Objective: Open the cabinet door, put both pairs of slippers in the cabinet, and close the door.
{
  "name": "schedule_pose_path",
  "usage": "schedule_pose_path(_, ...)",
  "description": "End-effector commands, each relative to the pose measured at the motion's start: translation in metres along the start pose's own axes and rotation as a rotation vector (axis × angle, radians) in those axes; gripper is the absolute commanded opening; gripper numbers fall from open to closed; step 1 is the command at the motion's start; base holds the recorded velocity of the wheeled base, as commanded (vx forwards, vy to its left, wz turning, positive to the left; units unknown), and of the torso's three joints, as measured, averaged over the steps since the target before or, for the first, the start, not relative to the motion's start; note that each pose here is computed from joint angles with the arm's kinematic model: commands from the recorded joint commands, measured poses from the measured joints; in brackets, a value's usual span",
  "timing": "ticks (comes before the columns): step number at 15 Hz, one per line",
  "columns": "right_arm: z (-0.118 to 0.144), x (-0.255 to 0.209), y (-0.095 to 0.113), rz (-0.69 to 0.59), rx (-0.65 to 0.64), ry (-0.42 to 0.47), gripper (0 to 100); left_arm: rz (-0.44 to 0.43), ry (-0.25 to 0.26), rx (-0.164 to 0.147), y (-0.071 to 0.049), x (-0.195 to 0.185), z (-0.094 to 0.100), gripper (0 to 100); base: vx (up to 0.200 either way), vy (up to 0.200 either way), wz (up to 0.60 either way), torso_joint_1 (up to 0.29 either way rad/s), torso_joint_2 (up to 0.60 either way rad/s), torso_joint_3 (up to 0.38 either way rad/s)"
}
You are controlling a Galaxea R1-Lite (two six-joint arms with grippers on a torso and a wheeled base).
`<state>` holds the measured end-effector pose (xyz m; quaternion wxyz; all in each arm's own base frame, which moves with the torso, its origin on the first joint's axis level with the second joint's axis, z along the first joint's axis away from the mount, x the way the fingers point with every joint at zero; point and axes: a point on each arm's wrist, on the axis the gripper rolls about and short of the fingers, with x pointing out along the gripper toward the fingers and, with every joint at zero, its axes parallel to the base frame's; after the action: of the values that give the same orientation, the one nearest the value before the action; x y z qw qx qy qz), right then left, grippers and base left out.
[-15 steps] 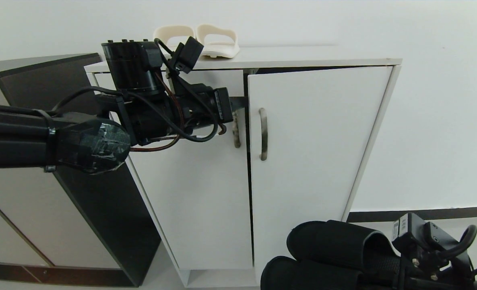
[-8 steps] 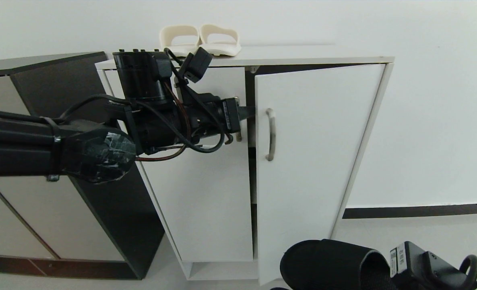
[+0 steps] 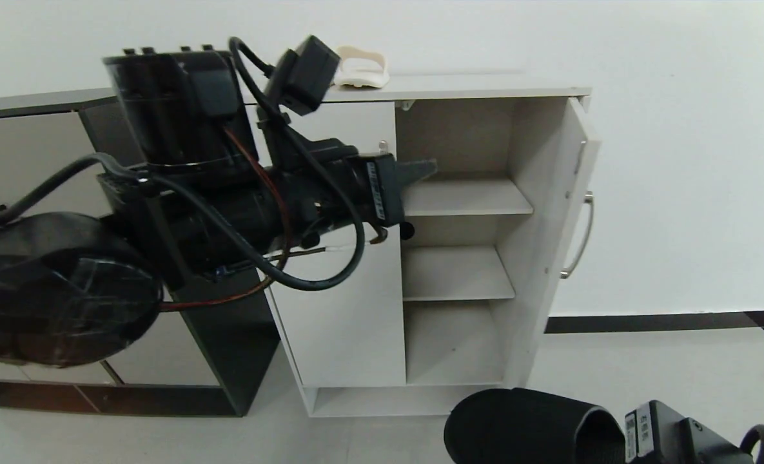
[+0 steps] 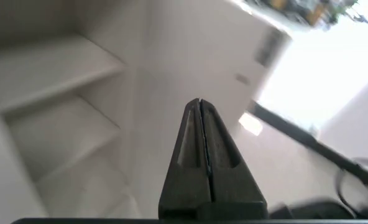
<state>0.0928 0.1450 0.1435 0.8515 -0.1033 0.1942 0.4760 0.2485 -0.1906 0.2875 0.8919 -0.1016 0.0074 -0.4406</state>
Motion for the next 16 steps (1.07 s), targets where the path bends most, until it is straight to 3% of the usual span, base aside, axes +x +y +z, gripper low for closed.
schedule_pose_path(1, 0.008, 0.01, -0.003, -0.073, 0.005, 0.0, 0, 0.121, -0.118, 0.019, 0.003, -0.045, 0.029, 0, 0.0, 0.0, 0.0, 0.0, 0.0, 0.0)
schedule_pose_path(3, 0.023, 0.023, -0.006, -0.219, 0.058, -0.023, 0, 0.195, -0.148, 0.029, -0.016, -0.103, 0.034, 0, 0.0, 0.0, 0.0, 0.0, 0.0, 0.0)
schedule_pose_path(4, 0.032, 0.029, -0.008, -0.299, 0.106, -0.047, 0, 0.318, -0.117, 0.035, -0.024, -0.135, 0.029, 0, 0.0, 0.0, 0.0, 0.0, 0.0, 0.0)
schedule_pose_path(5, 0.04, 0.038, -0.013, -0.371, 0.141, -0.063, 0, 0.469, -0.072, 0.063, -0.031, -0.167, 0.019, 0, 0.0, 0.0, 0.0, 0.0, 0.0, 0.0)
schedule_pose_path(6, 0.043, 0.041, -0.015, -0.397, 0.155, -0.071, 0, 0.528, -0.062, 0.074, -0.034, -0.181, 0.016, 0, 0.0, 0.0, 0.0, 0.0, 0.0, 0.0)
schedule_pose_path(7, 0.052, 0.053, -0.022, -0.491, 0.198, -0.088, 0, 0.667, -0.076, 0.082, -0.044, -0.226, 0.006, 0, 0.0, 0.0, 0.0, 0.0, 0.0, 0.0)
schedule_pose_path(8, 0.059, 0.061, -0.03, -0.574, 0.237, -0.109, 0, 0.787, -0.062, 0.102, -0.049, -0.262, -0.01, 0, 0.0, 0.0, 0.0, 0.0, 0.0, 0.0)
schedule_pose_path(10, 0.055, 0.072, -0.044, -0.69, 0.258, -0.087, 0, 0.903, -0.095, 0.121, -0.065, -0.306, -0.038, 0, 0.0, 0.0, 0.0, 0.0, 0.0, 0.0)
schedule_pose_path(11, 0.052, 0.076, -0.047, -0.73, 0.256, -0.072, 0, 0.967, -0.09, 0.124, -0.068, -0.32, -0.064, 0, 0.0, 0.0, 0.0, 0.0, 0.0, 0.0)
schedule_pose_path(12, 0.051, 0.077, -0.047, -0.746, 0.256, -0.067, 0, 1.051, -0.068, 0.132, -0.069, -0.327, -0.092, 0, 0.0, 0.0, 0.0, 0.0, 0.0, 0.0)
schedule_pose_path(13, 0.051, 0.077, -0.048, -0.748, 0.256, -0.068, 0, 1.106, -0.073, 0.144, -0.071, -0.332, -0.108, 0, 0.0, 0.0, 0.0, 0.0, 0.0, 0.0)
schedule_pose_path(14, 0.052, 0.077, -0.048, -0.748, 0.257, -0.07, 0, 1.173, -0.074, 0.158, -0.071, -0.338, -0.139, 0, 0.0, 0.0, 0.0, 0.0, 0.0, 0.0)
schedule_pose_path(16, 0.05, 0.077, -0.047, -0.746, 0.256, -0.067, 0, 1.203, -0.04, 0.202, -0.068, -0.341, -0.17, 0, 0.0, 0.0, 0.0, 0.0, 0.0, 0.0)
